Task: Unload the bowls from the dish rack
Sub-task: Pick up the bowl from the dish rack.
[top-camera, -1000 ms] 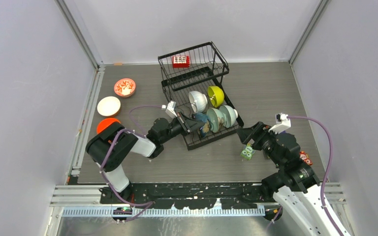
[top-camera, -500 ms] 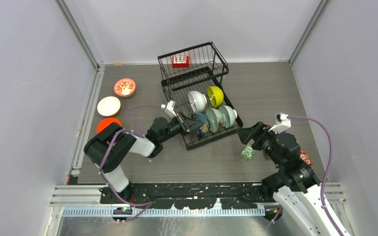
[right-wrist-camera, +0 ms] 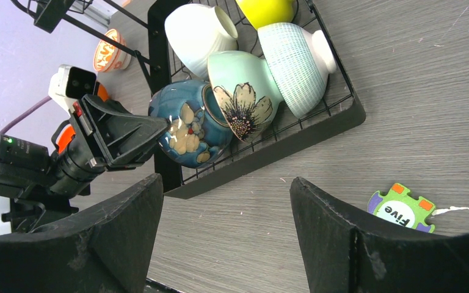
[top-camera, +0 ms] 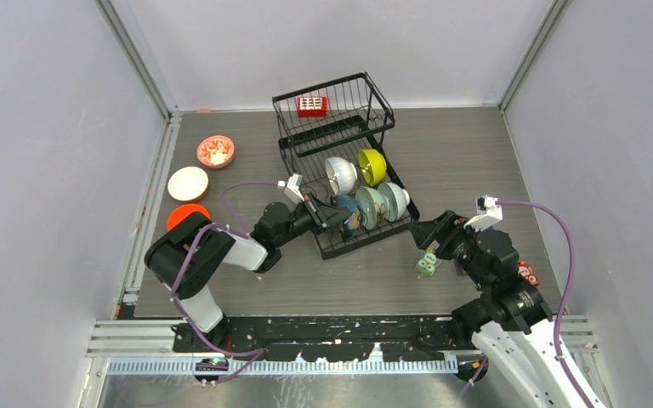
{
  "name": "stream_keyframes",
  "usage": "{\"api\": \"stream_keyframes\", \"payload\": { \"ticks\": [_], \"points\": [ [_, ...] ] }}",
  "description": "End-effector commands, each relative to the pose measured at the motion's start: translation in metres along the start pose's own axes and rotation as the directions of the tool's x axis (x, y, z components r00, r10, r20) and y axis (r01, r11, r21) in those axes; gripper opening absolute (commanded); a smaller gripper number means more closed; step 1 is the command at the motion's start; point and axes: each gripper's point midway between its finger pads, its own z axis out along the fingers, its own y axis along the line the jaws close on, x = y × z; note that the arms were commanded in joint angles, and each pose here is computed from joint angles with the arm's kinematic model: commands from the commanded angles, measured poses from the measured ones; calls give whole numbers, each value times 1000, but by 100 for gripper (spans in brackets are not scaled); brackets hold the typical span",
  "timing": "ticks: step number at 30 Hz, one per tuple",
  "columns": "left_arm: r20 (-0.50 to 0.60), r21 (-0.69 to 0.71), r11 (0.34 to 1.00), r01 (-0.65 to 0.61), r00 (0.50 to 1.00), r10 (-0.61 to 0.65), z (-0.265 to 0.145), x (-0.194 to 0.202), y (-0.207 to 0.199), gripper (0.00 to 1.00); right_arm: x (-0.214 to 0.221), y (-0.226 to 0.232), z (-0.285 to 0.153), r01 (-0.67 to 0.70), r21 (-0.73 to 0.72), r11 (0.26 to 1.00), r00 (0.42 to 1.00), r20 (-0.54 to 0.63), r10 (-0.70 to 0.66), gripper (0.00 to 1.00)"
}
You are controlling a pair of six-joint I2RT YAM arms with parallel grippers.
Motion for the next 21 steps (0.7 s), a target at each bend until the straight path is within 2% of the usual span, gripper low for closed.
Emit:
{"api": "stream_keyframes", "payload": {
  "ticks": [1,21],
  "points": [
    [138,327,940,-98,989,56,-11,-37,-97,0,-8,5,-3,18,-20,1000,999,28,-18,80],
    [182,452,882,-134,982,56,-27,-54,-156,0,-9,7,-4,15,-28,1000,999,35,-14,80]
  ]
}}
